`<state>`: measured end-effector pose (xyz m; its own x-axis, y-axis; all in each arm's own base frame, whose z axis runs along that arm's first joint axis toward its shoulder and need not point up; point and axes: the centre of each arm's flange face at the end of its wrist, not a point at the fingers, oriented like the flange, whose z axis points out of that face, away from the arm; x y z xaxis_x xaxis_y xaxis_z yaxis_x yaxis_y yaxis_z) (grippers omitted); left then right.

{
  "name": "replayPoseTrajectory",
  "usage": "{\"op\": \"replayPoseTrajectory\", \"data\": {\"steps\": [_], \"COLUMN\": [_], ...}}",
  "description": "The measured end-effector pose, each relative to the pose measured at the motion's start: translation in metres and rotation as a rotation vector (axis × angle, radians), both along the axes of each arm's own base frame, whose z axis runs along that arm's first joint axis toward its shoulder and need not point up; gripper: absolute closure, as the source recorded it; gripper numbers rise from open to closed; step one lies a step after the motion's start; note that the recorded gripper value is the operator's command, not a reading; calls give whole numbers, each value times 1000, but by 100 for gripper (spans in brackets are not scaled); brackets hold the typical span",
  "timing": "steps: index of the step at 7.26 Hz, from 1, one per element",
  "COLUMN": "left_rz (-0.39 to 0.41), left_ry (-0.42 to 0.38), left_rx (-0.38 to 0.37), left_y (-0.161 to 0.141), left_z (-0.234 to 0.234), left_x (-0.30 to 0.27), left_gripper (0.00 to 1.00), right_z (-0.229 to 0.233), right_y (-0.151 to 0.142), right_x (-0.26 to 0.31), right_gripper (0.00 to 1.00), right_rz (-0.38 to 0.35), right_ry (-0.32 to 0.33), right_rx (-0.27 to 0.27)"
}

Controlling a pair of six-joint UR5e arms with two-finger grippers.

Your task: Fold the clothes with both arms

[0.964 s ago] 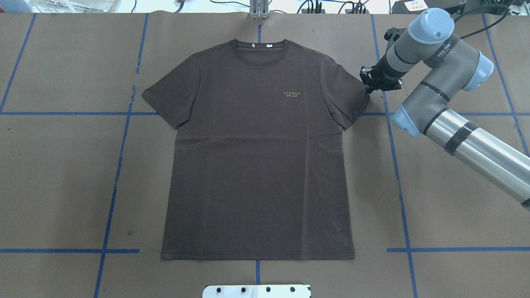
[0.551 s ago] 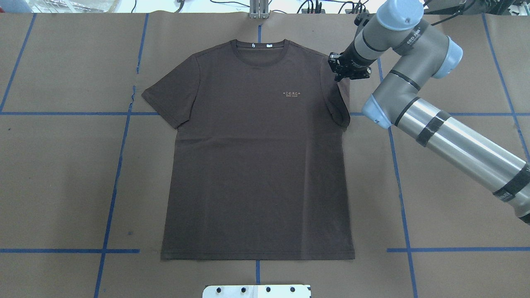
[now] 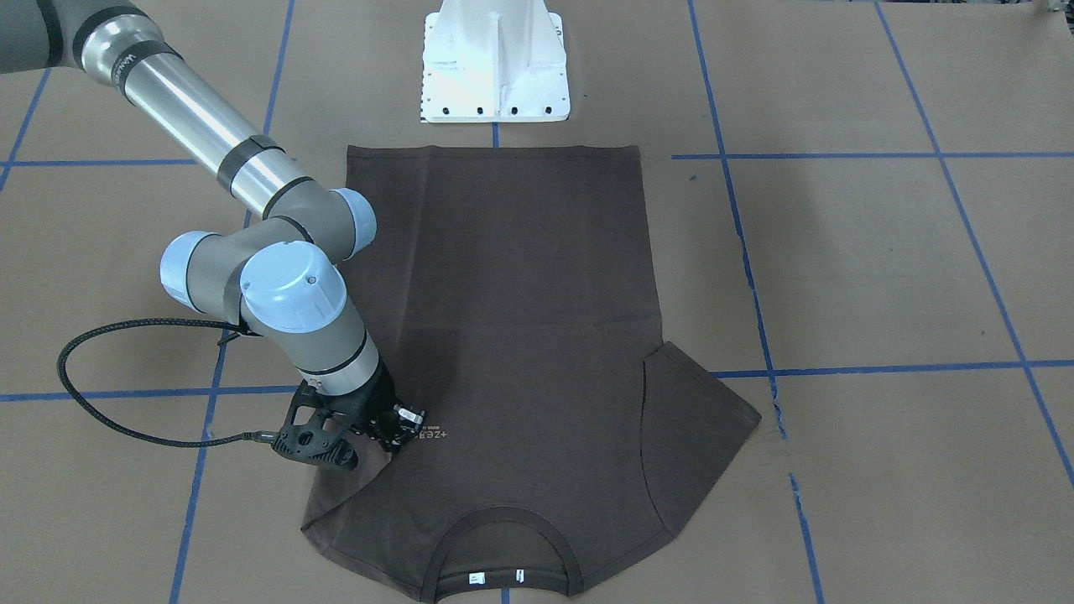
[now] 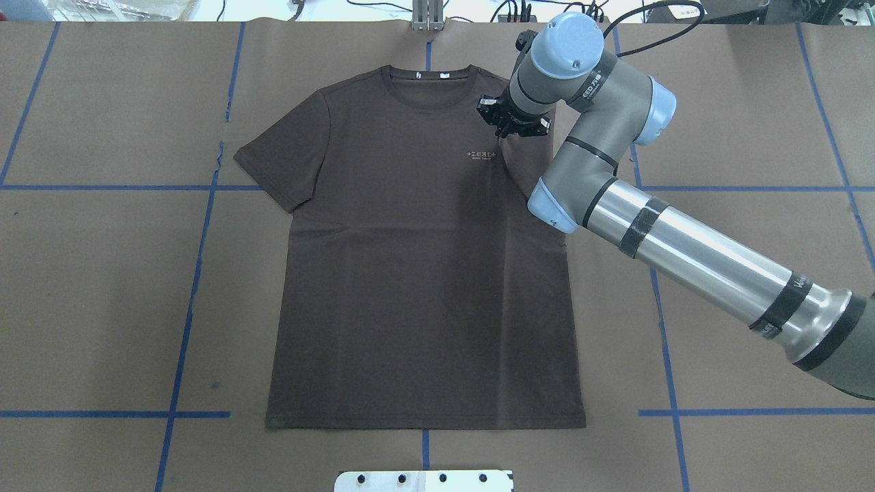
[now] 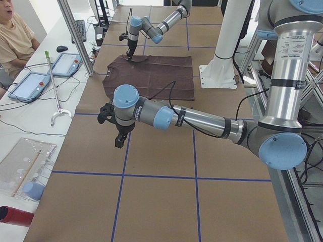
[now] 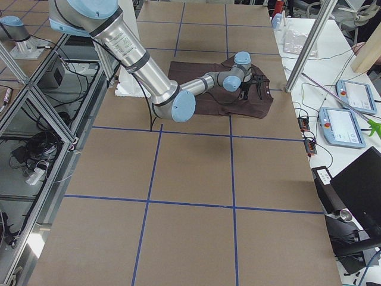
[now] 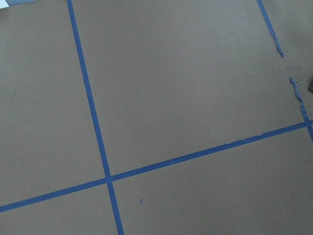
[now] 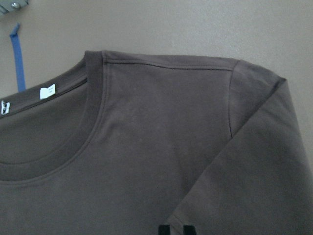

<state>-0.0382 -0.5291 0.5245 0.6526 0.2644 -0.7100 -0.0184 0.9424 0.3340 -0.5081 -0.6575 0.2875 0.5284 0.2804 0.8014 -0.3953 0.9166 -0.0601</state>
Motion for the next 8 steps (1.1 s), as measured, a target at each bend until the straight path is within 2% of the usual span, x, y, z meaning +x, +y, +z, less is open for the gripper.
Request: {"op": "replayPoseTrajectory", "data": {"steps": [2,3,4,6,8], "left_rz": [15,34,26,-4,-61], "left_ry": [3,15,47,106,121], "left_rx": [26,46,12,-150,-233], "left_y": [-7,-20,-40,-88,-118], "left_z": [-8,-22,-44,-87,-92], "left_x": [12,39,78,186,287], "left_gripper": [1,1,1,1,7], "right_z": [-24,-23,-10,19,46], "right_y": [4,21,43,83,102], "right_x": [18,39,71,148,220], "right_gripper": [0,0,0,0,0], "right_rz": [7,-13,-30,-52,-64], "right_ry": [-52,-92,-127,-181,-223], "right_rx": [14,17,20,8,-38]}}
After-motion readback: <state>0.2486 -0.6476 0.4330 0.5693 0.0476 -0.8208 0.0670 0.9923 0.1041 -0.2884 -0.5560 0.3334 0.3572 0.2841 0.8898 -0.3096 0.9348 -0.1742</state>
